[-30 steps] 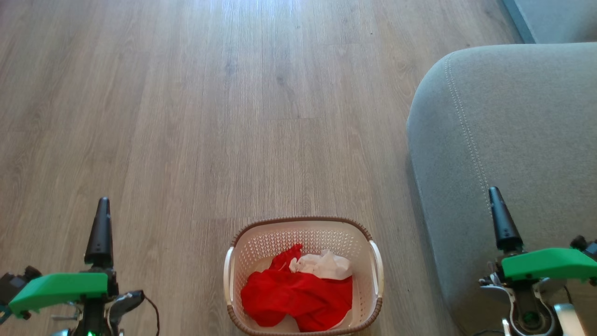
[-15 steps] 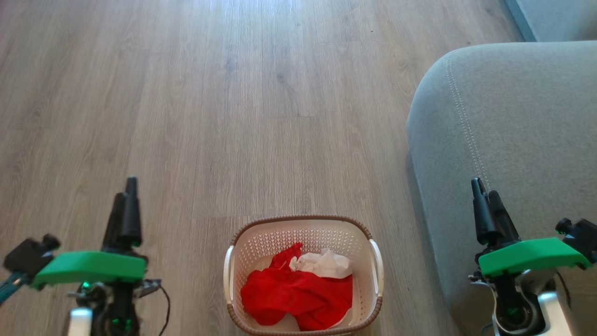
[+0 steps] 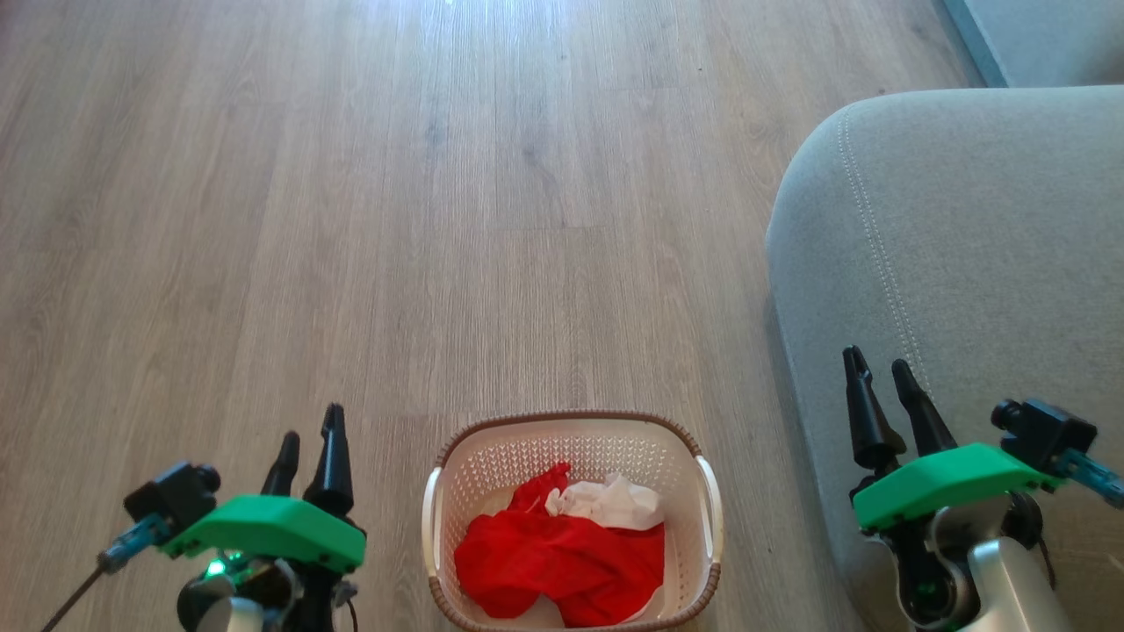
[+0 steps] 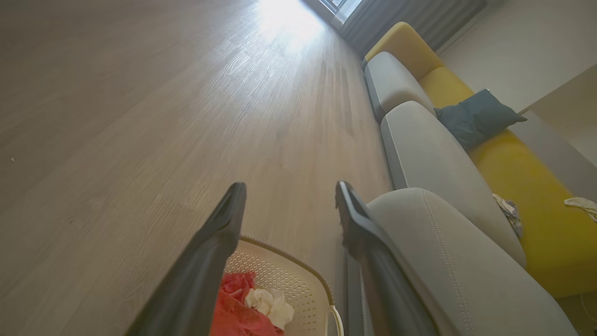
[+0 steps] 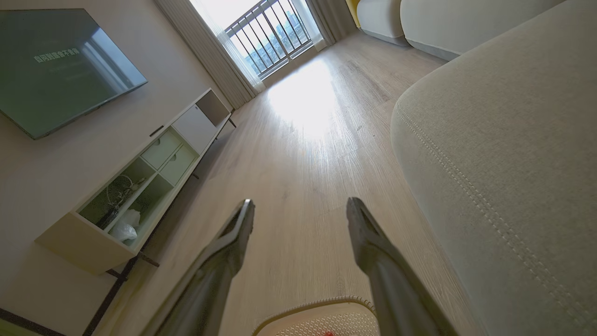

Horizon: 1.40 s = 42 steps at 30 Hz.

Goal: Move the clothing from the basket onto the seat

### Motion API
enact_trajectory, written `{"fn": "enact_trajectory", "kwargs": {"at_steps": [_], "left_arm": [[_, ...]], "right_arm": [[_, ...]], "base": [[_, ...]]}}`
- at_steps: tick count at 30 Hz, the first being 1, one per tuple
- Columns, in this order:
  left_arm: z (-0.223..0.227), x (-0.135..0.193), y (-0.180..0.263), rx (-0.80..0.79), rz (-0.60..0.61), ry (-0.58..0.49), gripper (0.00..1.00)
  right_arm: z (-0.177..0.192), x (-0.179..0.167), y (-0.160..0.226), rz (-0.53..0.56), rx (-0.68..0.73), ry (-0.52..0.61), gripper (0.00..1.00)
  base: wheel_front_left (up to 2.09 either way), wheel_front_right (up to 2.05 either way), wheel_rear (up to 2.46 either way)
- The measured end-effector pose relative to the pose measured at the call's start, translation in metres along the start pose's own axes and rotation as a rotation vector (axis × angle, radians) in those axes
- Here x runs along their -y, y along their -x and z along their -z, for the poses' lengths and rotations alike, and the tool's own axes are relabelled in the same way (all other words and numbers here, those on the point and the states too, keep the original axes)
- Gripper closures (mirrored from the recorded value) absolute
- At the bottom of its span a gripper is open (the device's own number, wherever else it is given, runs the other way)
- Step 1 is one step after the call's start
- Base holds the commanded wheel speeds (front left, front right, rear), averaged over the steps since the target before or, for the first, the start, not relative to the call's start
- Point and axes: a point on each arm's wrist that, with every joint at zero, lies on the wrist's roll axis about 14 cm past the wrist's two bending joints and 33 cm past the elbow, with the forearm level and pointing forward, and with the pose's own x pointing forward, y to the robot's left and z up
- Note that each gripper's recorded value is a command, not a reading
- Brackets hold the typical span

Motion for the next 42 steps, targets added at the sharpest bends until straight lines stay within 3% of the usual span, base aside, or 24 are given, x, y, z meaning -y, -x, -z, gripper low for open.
{"fn": "enact_trajectory", "kwargs": {"at_steps": [19, 29, 42], "left_arm": [[0.011, 0.004, 0.0, 0.021, -0.017, -0.34, 0.0], [0.013, 0.013, 0.004, 0.061, 0.002, -0.521, 0.0], [0.008, 0.03, 0.005, 0.143, 0.047, -0.707, 0.0]], "right_arm": [[0.019, -0.012, -0.005, -0.056, -0.052, 0.255, 0.0], [0.049, -0.009, 0.001, -0.077, -0.14, 0.377, 0.0], [0.049, -0.026, -0.007, -0.158, -0.122, 0.534, 0.0]], "base": [[0.0, 0.0, 0.0], [0.0, 0.0, 0.0], [0.0, 0.0, 0.0]]}}
